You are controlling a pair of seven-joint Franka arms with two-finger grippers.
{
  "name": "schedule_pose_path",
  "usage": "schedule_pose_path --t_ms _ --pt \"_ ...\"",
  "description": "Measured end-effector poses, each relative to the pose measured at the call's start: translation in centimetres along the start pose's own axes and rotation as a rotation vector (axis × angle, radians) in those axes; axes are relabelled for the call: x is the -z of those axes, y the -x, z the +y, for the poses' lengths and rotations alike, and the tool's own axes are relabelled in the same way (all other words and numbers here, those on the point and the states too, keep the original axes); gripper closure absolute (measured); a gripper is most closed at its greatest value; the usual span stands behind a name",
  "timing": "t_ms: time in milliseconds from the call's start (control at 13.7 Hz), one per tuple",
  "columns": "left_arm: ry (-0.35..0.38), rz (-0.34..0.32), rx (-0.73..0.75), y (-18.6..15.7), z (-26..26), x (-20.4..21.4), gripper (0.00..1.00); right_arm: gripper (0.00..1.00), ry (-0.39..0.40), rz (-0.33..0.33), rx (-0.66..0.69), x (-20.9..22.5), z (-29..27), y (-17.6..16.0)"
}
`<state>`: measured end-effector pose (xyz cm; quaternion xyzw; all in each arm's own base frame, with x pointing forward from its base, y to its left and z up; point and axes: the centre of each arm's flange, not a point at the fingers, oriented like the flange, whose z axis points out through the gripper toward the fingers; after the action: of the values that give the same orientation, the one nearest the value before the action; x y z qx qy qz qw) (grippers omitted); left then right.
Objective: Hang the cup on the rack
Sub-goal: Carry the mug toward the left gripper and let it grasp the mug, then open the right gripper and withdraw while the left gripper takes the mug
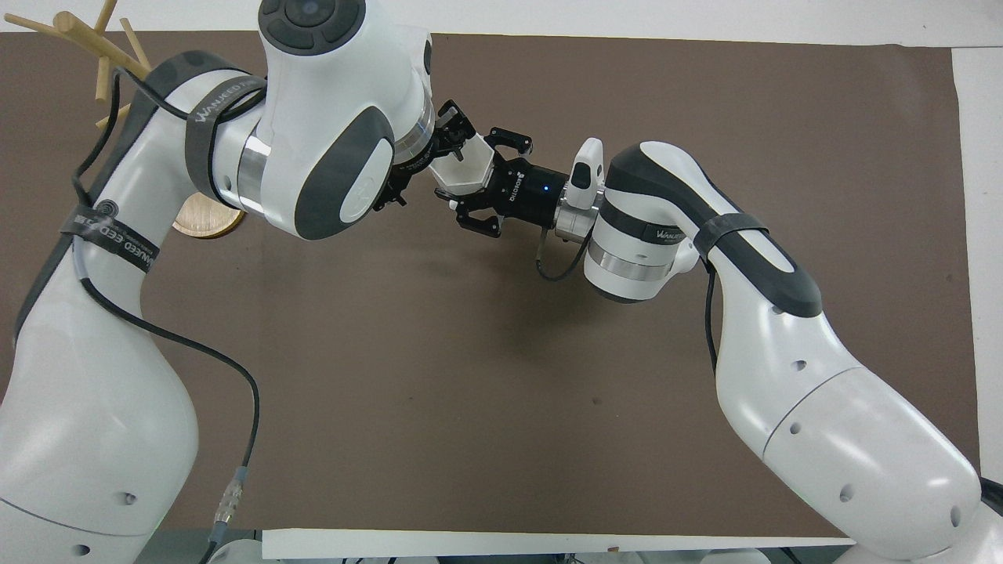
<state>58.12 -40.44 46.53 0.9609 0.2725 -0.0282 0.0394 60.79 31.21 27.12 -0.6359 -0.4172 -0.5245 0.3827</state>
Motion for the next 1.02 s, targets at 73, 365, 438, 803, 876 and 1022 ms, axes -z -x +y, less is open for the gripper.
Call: schedule_pose_path --t_ms 73,365,438,803,876,1022 --pt "-0.007 -0.003 -0.001 0.1 0.0 -0.5 0.30 0.21 0.000 0.000 0.000 0.0 0.0 0.0" --pt "-0.003 -0.001 -0.008 0.5 0.2 -0.8 0.79 0.21 -0.007 0.001 0.004 -0.3 -0.4 -0.1" --pt "0.000 0.000 -0.007 0.6 0.2 -0.8 0.92 0.21 -0.011 0.001 0.007 -0.5 -0.6 -0.1" --pt "0.000 0.000 0.014 0.5 0.2 -0.8 0.96 0.20 -0.006 -0.004 0.017 -0.5 -0.6 -0.2" --pt "-0.001 0.001 0.013 0.5 0.2 -0.8 0.96 0.13 -0.003 -0.004 0.016 -0.3 -0.4 -0.2" --pt "0.013 0.011 0.018 0.3 0.3 -0.6 0.96 0.00 0.012 -0.003 0.013 0.4 0.4 0.0"
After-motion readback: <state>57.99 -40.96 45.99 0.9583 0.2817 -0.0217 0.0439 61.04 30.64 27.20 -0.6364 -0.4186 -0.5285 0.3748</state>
